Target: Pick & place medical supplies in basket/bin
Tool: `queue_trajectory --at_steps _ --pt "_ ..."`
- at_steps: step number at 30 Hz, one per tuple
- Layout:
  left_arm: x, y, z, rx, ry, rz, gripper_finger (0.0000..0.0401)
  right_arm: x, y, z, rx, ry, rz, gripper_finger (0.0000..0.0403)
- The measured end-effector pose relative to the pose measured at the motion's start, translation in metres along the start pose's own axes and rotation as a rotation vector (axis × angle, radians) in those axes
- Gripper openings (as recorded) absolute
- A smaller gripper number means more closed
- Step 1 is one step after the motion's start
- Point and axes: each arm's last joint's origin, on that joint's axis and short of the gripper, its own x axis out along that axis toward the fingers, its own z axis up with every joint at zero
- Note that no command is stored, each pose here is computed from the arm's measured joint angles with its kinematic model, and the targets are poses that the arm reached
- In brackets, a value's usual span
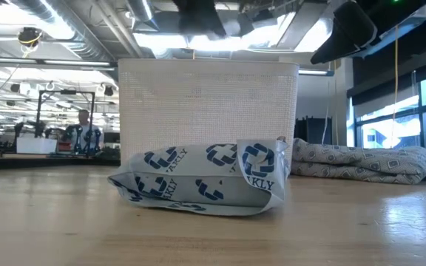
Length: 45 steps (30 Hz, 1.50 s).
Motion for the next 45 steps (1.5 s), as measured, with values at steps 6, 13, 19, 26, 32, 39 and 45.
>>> queue_trajectory --at_steps 6,13,19,26,32,39,45 --pt "0.063 0.035 -0.005 -0.077 0.077 -0.055 0.0073 0.000 -0.001 -0.002 -0.004 0.011 -0.006 0.0307" --pt "0.134 0.053 -0.029 -0.115 0.159 -0.059 0.0074 0.002 -0.001 -0.010 -0.004 0.028 -0.016 0.0307" --pt "0.171 0.055 -0.049 -0.121 0.220 -0.047 0.0083 0.007 0.000 -0.024 -0.039 0.043 -0.034 0.0307" --pt "0.192 0.053 -0.062 -0.096 0.250 -0.076 0.0115 0.008 0.000 -0.027 -0.043 0.047 -0.038 0.0307" --pt "0.198 0.052 -0.064 -0.092 0.238 -0.102 0.0153 0.008 0.000 -0.027 -0.043 0.052 -0.031 0.0307" --pt "0.187 0.053 -0.054 -0.081 0.198 -0.104 0.0182 0.008 0.001 -0.028 -0.042 0.075 0.008 0.0307" --pt "0.128 0.049 -0.008 0.065 0.068 -0.100 0.0188 0.008 0.001 -0.028 -0.042 0.075 0.008 0.0307"
